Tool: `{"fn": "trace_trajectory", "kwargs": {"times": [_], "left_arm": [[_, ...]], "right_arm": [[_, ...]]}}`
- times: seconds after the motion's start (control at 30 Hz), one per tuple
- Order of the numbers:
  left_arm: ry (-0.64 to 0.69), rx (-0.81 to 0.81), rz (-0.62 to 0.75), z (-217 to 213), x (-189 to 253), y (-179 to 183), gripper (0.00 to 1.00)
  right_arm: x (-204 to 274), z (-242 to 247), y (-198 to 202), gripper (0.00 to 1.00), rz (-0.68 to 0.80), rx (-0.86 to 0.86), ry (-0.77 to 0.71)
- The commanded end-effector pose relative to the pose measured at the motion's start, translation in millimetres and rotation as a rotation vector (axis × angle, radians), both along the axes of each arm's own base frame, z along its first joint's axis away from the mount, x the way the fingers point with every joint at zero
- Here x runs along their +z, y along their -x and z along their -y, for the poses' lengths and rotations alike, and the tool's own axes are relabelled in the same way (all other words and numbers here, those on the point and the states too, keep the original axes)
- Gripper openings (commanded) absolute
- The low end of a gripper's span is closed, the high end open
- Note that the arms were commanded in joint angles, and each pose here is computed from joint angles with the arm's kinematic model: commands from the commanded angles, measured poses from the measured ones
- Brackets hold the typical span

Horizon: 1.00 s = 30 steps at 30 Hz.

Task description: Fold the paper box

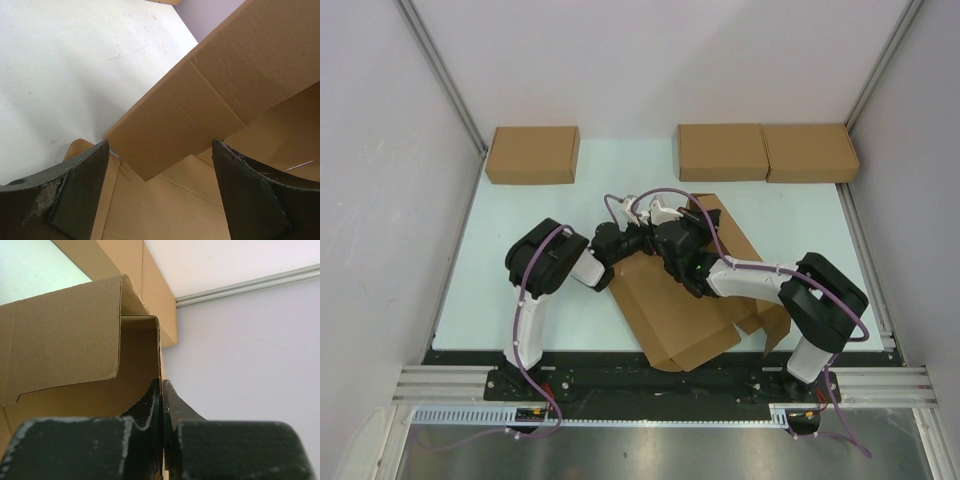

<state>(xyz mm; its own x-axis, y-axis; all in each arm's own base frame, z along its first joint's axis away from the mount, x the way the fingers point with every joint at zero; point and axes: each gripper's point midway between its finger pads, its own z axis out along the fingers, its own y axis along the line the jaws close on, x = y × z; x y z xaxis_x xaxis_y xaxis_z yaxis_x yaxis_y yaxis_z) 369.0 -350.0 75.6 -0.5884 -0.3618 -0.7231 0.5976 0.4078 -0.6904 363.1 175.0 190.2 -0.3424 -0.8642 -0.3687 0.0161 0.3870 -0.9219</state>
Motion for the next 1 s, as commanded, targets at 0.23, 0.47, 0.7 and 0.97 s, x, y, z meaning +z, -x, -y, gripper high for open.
{"fn": "trace_trajectory", "kwargs": {"times": [0.23, 0.47, 0.7, 0.97], "left_arm": [[0.157, -0.024, 0.366, 16.9, 97.5, -22.8, 0.88], [0.144, -0.06, 0.39, 30.3, 102.5, -18.3, 0.88], [0.185, 0.034, 0.358, -19.7, 110.2, -31.7, 0.9], [0.243, 0.047, 0.316, -45.3, 109.6, -37.4, 0.95]], "right_arm": [[-23.8, -12.7, 2.4, 0.0, -0.056, 0.079, -0.151], [-18.4, -7.1, 0.2, 0.0, -0.052, 0.072, -0.173], [-14.8, -4.6, 0.6, 0.0, -0.06, 0.078, -0.202], [-12.9, -6.5, 2.7, 0.0, -0.076, 0.092, -0.237]]}}
